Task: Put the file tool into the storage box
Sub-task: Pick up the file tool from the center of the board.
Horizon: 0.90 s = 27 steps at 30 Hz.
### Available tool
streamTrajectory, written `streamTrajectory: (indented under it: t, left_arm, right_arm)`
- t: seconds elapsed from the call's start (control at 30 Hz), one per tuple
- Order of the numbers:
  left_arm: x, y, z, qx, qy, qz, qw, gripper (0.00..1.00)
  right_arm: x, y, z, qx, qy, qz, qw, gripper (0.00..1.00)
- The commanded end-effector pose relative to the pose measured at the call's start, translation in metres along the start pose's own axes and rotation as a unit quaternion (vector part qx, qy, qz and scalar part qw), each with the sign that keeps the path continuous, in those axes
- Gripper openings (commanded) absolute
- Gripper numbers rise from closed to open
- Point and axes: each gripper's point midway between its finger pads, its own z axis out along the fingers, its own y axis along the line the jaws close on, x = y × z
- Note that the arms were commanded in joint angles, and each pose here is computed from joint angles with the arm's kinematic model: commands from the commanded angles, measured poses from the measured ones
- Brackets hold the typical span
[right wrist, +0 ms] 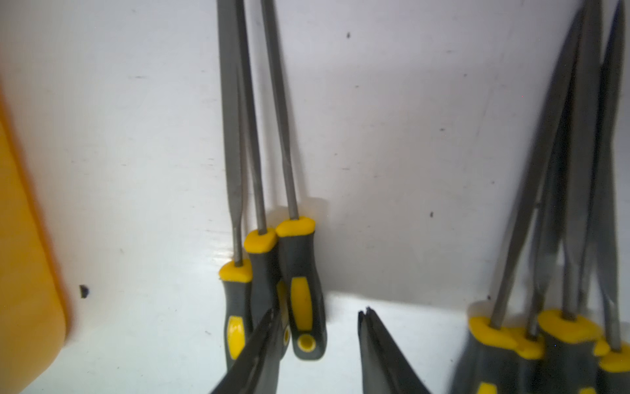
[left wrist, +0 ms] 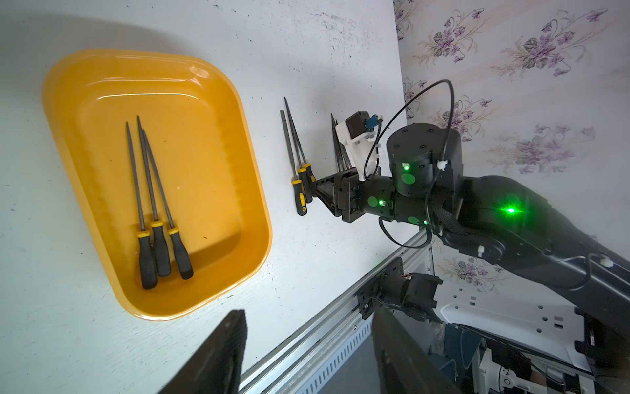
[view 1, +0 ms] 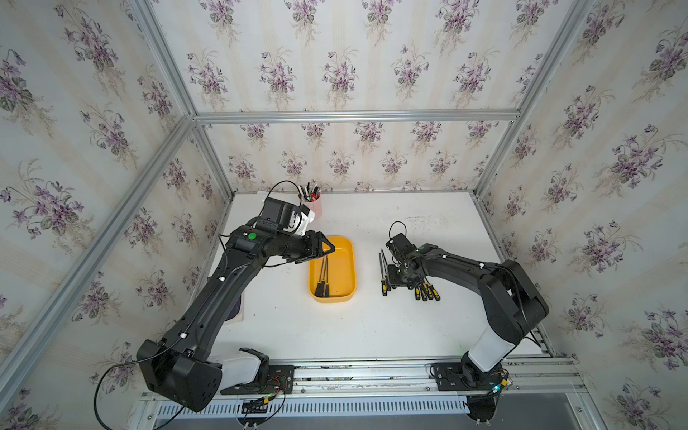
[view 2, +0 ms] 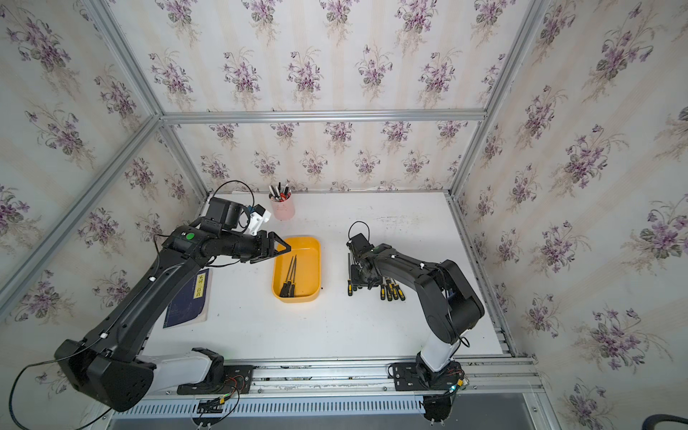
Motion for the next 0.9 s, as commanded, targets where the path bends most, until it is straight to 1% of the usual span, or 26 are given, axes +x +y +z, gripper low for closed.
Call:
streamTrajectory:
  t: [0.0, 0.47, 0.63, 0.7, 0.77, 0.87]
  left_arm:
    - [-0.002, 0.000, -0.003, -0.003, -0.010, 0.001, 1.000, 0.63]
    - [0.000, 0.008, 0.002, -0.012, -0.005, -0.002, 1.000, 0.63]
    - [0.003, 0.012, 0.004, -0.015, 0.000, -0.003, 1.000, 0.63]
    - [0.003, 0.012, 0.004, -0.015, -0.001, -0.003, 1.000, 0.63]
    - [0.003, 0.013, 0.005, -0.016, 0.000, -0.002, 1.000, 0.63]
    - [0.003, 0.014, 0.007, -0.015, 0.003, -0.003, 1.000, 0.63]
  right_arm:
    - [-0.002, -0.002, 0.003, 0.000, -0.002, -0.007, 1.000, 0.41]
    - [0.002, -0.002, 0.015, -0.004, 0.012, -0.017, 1.000, 0.34]
    - [0.007, -0.003, 0.019, -0.007, 0.020, -0.027, 0.999, 0.27]
    - [0.010, -0.003, 0.019, -0.010, 0.023, -0.030, 0.999, 0.26]
    - [0.012, -0.003, 0.019, -0.013, 0.024, -0.033, 0.999, 0.22]
    - [0.013, -0.001, 0.015, -0.021, 0.021, -0.035, 0.999, 0.20]
